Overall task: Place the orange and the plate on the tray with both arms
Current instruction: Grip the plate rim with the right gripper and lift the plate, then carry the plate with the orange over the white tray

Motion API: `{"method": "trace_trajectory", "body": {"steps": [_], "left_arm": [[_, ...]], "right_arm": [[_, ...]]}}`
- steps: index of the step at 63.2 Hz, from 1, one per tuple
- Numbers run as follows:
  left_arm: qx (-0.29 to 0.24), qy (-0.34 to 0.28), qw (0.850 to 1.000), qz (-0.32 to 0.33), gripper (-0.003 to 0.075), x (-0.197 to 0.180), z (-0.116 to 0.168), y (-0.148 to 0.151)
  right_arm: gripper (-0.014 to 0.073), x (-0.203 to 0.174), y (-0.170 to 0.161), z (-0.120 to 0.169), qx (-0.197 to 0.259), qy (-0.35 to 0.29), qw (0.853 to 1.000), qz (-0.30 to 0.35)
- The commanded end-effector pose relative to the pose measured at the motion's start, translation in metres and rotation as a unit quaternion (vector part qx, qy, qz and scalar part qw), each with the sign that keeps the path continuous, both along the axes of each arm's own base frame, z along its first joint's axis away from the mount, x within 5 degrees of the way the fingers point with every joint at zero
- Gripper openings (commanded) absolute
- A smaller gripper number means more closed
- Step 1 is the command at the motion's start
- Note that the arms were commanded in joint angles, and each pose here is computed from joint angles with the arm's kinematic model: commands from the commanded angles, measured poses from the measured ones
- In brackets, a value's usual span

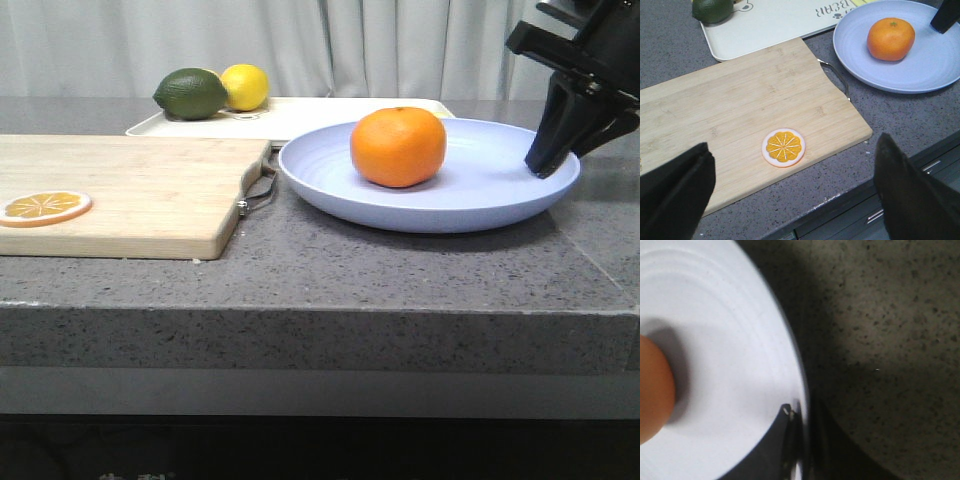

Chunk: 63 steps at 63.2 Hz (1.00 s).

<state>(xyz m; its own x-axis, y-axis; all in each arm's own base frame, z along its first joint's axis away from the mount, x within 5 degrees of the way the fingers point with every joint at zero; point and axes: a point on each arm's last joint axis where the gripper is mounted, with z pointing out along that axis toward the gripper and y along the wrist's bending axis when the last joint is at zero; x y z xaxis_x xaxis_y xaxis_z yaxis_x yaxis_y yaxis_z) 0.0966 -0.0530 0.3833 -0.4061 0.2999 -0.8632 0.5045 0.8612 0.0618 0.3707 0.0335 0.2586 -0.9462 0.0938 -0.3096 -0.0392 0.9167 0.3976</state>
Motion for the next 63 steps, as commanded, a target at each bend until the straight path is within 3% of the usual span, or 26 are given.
{"method": "trace_trajectory", "body": {"steps": [1,17,35,63], "left_arm": [[-0.026,-0.042,0.999,0.002,0.0622,0.001,0.014,-0.001],[-0.025,-0.043,0.999,0.002,0.0622,0.002,0.014,0.000],[-0.025,-0.043,0.999,0.002,0.0622,0.002,0.014,0.000],[-0.025,-0.043,0.999,0.002,0.0622,0.002,0.014,0.000]], "right_arm": [[-0.0051,-0.004,-0.001,0.025,-0.004,-0.042,0.999,0.008],[-0.0064,-0.009,0.000,0.034,-0.003,-0.048,0.999,0.011],[-0.0064,-0.028,0.003,0.062,0.007,-0.050,0.998,0.033],[-0.0064,-0.047,0.021,0.101,0.127,-0.049,0.989,0.053]]}}
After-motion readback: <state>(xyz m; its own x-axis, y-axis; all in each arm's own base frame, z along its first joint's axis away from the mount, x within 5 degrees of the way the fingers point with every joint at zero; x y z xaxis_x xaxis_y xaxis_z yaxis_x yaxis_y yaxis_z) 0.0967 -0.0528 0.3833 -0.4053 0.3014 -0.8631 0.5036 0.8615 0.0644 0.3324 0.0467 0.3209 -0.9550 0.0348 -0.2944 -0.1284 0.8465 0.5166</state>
